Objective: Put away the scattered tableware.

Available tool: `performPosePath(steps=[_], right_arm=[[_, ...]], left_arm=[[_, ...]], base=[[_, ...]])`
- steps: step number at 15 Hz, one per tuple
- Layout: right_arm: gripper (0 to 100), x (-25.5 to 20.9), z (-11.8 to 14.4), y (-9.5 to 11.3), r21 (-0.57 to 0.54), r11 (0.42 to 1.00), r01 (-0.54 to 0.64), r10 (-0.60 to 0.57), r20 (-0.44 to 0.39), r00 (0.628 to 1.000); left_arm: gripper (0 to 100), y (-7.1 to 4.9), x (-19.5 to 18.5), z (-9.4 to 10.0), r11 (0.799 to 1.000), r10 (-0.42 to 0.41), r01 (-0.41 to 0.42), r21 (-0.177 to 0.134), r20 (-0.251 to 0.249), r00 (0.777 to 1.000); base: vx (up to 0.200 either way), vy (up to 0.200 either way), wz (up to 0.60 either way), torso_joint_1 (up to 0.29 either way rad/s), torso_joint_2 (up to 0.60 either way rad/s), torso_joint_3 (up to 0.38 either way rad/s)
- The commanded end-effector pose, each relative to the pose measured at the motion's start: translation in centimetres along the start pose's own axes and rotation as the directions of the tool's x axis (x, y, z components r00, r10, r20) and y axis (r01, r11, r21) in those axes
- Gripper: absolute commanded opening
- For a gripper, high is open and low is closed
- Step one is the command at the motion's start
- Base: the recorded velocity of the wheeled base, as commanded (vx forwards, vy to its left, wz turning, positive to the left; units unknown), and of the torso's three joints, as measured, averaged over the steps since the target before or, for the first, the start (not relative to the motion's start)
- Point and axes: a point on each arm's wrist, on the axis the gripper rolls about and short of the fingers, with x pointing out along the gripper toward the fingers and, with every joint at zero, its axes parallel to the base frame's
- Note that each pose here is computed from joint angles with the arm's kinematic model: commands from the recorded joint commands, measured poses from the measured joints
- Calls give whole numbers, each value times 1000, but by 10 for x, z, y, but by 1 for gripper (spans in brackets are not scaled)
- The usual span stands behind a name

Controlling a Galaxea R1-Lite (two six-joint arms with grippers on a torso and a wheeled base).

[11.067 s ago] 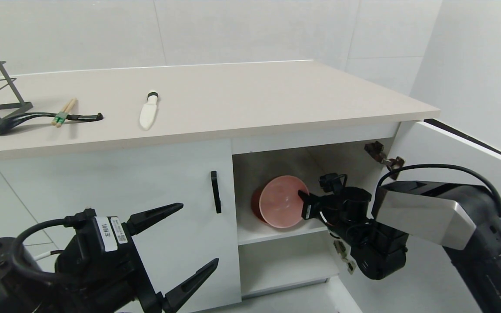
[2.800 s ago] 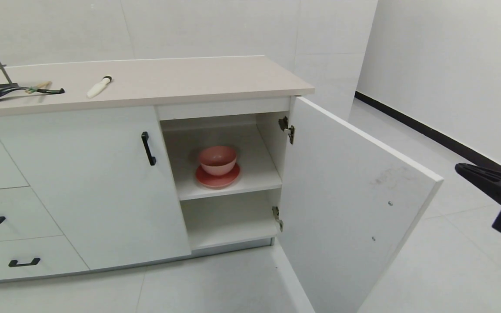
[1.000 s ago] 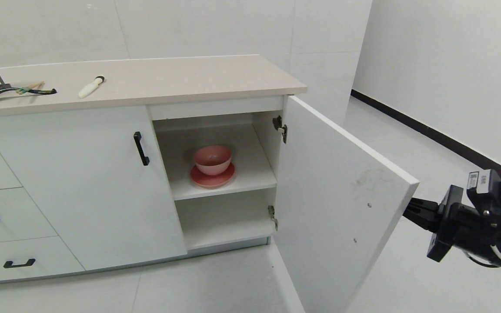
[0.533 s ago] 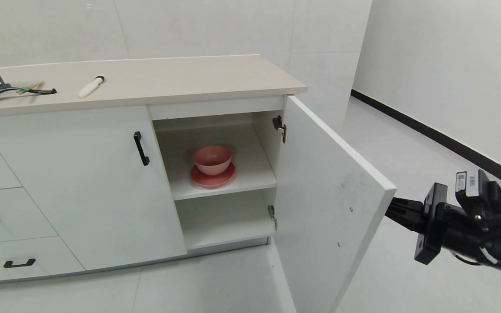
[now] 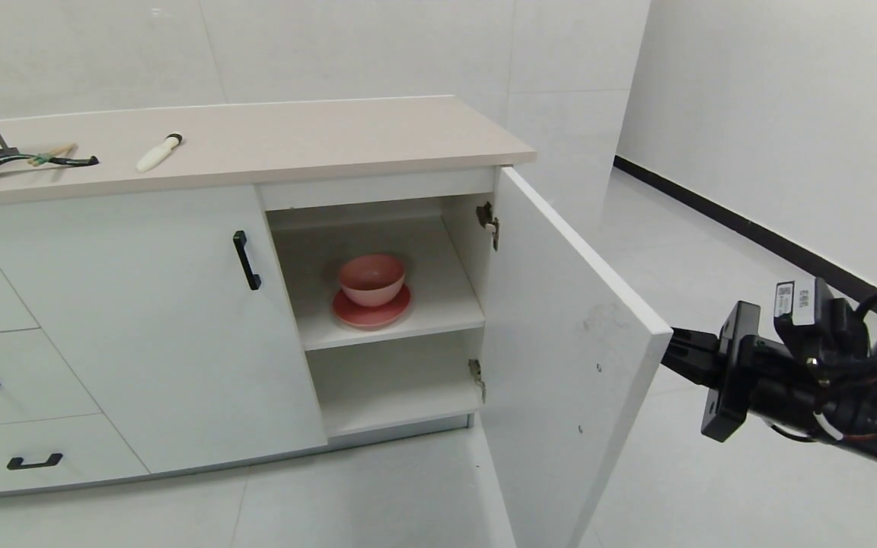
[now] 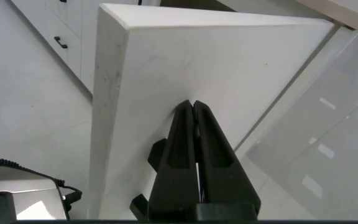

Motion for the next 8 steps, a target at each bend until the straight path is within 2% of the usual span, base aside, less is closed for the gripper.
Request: performPosePath(steps=[1, 2, 5, 8], right_arm=[[0, 8, -3, -1, 5, 1000, -25, 25, 1, 1000], [0, 10, -3, -1, 4, 1000, -28, 28, 3, 1000], [0, 6, -7, -3, 13, 1000, 12, -12, -22, 1000], [0, 1, -11, -14, 13, 998, 62, -62, -38, 997]], left_arm=[[100, 0, 0, 0, 1000, 0, 0, 0, 0, 1000], [100, 0, 0, 0, 1000, 0, 0, 0, 2, 1000], [100, 0, 0, 0, 1000, 2, -2, 0, 2, 1000], [100, 0, 0, 0, 1000, 2, -2, 0, 2, 1000]], base=[[0, 0, 0, 0, 0, 0], [0, 0, 0, 0, 0, 0], [-200, 0, 0, 7, 1, 2], [0, 0, 0, 0, 0, 0]])
